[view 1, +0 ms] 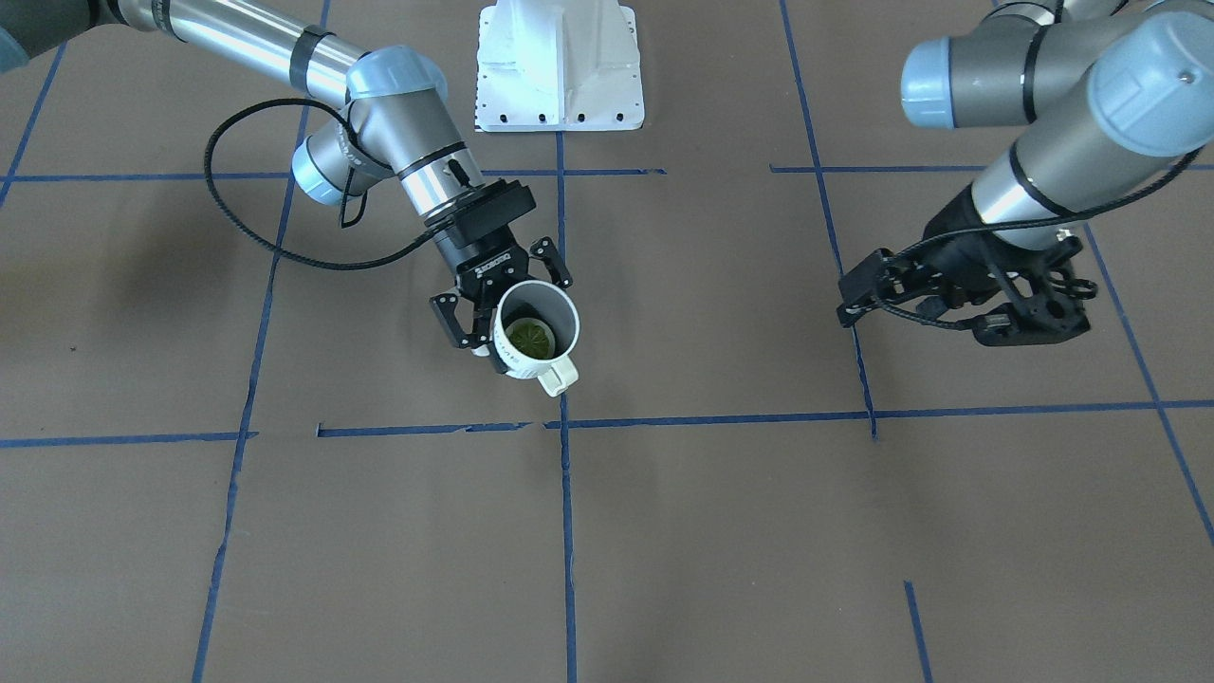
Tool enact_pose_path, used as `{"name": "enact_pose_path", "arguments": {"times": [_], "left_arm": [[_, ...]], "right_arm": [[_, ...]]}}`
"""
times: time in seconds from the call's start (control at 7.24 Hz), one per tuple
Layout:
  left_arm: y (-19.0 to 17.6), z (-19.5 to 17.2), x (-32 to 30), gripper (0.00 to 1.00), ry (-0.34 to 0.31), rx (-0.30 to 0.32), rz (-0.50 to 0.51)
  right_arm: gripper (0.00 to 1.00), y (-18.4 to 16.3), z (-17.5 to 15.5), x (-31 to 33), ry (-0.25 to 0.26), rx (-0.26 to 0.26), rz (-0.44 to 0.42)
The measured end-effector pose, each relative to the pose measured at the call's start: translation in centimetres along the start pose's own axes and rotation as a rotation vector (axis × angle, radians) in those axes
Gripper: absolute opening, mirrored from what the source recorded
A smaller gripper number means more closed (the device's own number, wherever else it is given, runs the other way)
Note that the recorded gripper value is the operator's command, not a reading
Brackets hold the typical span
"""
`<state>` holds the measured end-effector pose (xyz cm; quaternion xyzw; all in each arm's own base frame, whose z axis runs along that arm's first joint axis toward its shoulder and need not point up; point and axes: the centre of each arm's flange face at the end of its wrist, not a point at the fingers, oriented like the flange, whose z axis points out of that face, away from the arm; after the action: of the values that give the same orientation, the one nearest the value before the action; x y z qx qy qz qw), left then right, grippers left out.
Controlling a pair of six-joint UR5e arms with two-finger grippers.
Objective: Left arm hands cup to right arm to dump lemon
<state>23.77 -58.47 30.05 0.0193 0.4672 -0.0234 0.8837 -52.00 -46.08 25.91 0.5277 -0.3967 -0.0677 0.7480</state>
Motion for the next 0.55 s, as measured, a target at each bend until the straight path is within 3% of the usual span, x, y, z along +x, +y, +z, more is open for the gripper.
{"name": "enact_pose_path", "arguments": {"times": [0.28,0.55], "left_arm": [[-0.2,-0.1,-6.4,1.0,-0.058,-0.02,0.109],[-0.4,-1.0,-10.8,1.0,-0.131,-0.091,0.132]], "right_arm": [[0.35,2.8,-1.8,8.0,0.093,-0.026,0.077],[0.32,4.0,-6.3,16.4,0.167,-0.034,0.163]]}}
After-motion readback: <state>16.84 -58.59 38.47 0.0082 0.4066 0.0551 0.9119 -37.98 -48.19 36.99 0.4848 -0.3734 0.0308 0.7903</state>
